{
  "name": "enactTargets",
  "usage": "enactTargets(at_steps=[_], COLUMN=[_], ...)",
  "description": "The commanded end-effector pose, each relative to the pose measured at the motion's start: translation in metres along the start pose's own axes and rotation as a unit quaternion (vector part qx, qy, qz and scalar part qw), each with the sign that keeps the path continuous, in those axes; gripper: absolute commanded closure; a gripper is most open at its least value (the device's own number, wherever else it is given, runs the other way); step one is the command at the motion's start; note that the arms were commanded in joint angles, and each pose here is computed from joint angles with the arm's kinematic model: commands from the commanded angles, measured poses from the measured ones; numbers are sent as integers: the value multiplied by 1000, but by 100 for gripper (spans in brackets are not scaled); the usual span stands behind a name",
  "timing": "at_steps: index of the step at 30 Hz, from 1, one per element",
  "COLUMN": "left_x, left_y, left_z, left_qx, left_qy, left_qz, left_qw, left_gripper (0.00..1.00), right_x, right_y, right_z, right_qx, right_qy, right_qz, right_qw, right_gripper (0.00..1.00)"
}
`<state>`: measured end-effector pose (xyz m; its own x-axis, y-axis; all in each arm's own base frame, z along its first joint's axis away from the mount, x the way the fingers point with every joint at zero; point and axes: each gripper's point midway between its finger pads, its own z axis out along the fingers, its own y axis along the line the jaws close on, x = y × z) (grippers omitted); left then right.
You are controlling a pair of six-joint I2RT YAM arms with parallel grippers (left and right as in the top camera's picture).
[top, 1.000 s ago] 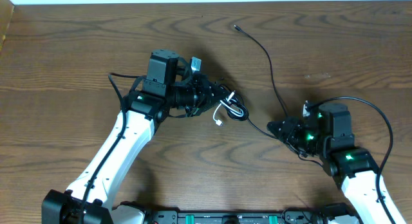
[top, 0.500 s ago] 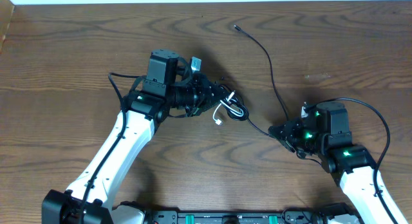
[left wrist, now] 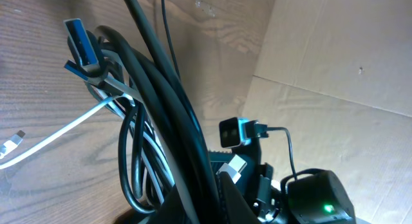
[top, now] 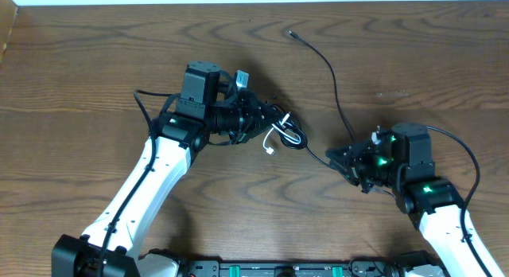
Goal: Untangle cables
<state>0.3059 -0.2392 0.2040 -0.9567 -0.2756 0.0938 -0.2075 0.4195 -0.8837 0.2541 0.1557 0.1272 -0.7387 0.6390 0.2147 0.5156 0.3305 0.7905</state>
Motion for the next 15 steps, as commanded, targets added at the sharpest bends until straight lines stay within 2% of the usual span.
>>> enactTargets(at_steps=[1,8,11,15], left_x=[2,2,2,2], left_y=[-7,-7,-7,-7], left_z=[-3,-3,-3,-3], left_qx=[10,10,10,10], left_qy=[4,4,4,4], left_qz=[3,1,1,1], left_qw=[1000,1000,1000,1000], left_gripper=[92,92,92,92], right_x=[11,11,9,8], right_y=[15,7,-2,1], right_z=[8,31,38,44], right_qx=[-18,8,25,17], right_qy=[21,12,14,24], right_qz=[34,65,89,87], right_qw=[999,998,996,996], right_gripper=[73,78,75,75])
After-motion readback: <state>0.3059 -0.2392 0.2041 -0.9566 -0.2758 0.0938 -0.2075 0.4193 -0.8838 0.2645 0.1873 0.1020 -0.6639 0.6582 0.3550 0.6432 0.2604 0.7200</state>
